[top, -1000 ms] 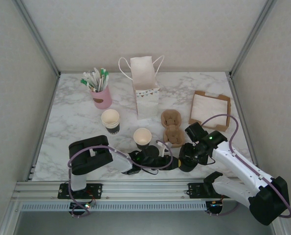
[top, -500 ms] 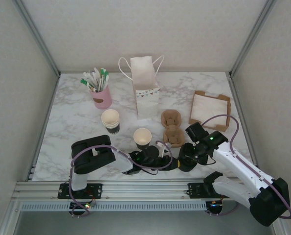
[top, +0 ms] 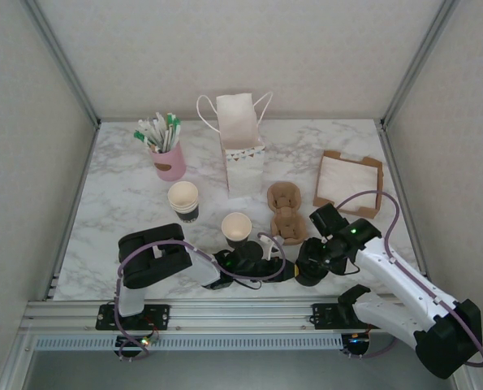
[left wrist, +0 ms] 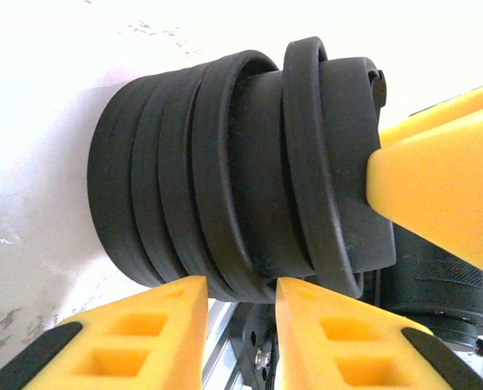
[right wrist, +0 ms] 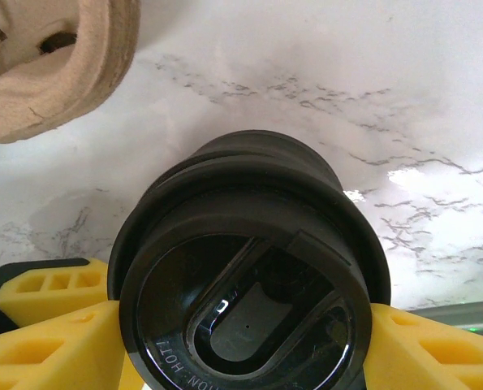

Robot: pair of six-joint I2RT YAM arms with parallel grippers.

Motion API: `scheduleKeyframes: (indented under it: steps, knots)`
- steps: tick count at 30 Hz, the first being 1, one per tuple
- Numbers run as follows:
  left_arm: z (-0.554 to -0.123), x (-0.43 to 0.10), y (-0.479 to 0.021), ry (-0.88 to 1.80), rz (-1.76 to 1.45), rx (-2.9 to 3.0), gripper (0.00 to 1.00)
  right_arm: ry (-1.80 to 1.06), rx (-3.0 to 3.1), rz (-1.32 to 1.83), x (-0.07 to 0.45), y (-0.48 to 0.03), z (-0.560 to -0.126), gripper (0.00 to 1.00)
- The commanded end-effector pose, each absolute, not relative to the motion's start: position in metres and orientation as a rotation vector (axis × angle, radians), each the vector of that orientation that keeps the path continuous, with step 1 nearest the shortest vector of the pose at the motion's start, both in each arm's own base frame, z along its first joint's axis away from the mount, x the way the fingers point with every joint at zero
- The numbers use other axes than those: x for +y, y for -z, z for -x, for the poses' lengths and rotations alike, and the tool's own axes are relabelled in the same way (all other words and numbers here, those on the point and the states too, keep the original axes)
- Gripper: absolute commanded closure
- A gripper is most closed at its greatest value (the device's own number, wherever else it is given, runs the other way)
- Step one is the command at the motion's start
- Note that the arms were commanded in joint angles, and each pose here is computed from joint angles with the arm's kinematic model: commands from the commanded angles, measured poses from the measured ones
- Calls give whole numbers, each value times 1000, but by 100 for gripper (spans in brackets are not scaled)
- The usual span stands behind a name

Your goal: Pack the takeout coffee

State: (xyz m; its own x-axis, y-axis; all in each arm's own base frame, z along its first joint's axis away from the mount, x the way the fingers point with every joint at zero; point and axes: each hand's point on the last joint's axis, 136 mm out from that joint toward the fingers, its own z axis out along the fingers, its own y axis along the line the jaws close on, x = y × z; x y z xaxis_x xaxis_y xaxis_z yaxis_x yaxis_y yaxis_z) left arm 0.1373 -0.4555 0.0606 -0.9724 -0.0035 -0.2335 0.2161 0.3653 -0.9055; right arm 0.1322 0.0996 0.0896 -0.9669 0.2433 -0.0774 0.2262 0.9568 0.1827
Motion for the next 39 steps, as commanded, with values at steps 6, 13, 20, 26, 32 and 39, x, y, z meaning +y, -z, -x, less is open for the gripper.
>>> scheduleKeyframes:
  steps: [6, 13, 20, 26, 32, 39]
  knots:
    - [-142, -456, -69, 1656, -201, 2403, 69, -201, 2970, -387, 90, -106, -137, 29]
    - [-146, -450, -117, 1614, -245, 2326, 55, -232, 2931, -350, 92, -128, -143, 29]
    - [-149, -416, -192, 1525, -270, 2202, 24, -258, 2913, -288, 100, -146, -152, 29]
    - [-164, -365, -234, 1355, -232, 2155, 0, -312, 2900, -231, 114, -159, -163, 29]
    - [-195, -299, -251, 1221, -105, 2122, 0, -356, 2891, -143, 136, -170, -175, 30]
    - [-224, -238, -239, 1092, 29, 2147, 0, -370, 2885, -7, 171, -182, -186, 30]
